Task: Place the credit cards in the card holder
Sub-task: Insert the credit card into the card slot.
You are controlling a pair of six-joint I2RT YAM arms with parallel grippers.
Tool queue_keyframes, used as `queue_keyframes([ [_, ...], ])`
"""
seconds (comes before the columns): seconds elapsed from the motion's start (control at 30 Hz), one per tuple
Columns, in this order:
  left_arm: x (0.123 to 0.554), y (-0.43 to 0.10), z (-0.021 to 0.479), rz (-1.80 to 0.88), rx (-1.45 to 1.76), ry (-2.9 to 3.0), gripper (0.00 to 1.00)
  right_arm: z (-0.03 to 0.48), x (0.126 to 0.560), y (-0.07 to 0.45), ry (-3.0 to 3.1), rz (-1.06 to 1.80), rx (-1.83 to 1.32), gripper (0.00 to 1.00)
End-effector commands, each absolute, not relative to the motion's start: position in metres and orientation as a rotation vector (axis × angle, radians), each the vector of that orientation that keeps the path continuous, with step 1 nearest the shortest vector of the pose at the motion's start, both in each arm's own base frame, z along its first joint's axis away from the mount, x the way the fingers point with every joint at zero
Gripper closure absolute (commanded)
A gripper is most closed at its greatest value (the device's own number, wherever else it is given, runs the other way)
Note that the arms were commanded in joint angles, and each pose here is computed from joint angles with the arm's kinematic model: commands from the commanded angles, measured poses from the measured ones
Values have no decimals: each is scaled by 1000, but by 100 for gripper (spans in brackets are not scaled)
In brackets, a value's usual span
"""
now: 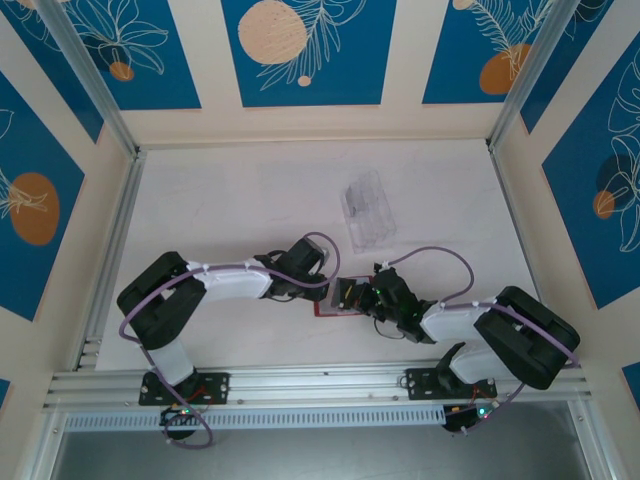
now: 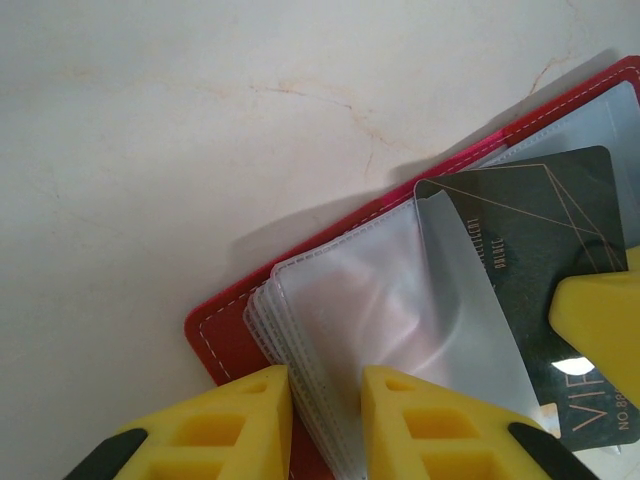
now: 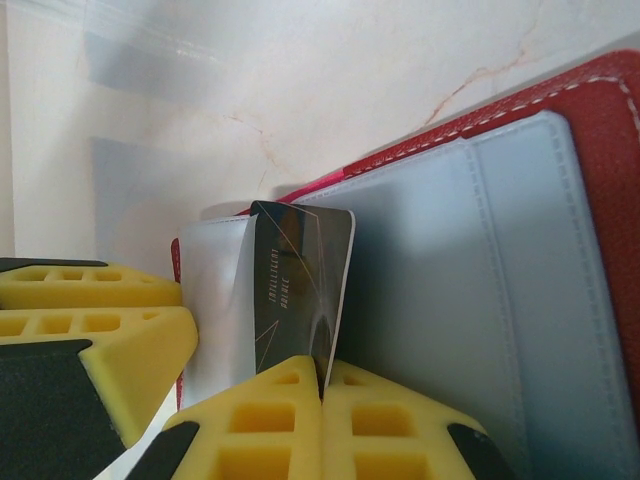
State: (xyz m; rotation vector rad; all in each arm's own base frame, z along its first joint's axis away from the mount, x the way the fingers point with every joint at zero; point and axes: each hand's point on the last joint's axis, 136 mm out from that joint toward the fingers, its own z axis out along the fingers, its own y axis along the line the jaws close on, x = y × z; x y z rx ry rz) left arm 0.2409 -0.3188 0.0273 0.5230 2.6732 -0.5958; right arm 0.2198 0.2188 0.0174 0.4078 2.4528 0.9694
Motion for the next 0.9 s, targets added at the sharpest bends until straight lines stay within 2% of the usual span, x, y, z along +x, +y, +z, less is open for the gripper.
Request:
queue_keyframes([
  [0.0, 222, -306, 4, -512, 580, 2770, 77, -51, 164, 173, 2780, 643, 430, 100],
  [0.53, 222, -305, 3, -512, 576, 2769, 77, -37, 166, 157, 2793, 659, 420, 100],
  [0.87, 222, -308, 2, -524, 581, 2771, 77, -41, 167, 170, 2853, 709, 325, 100],
])
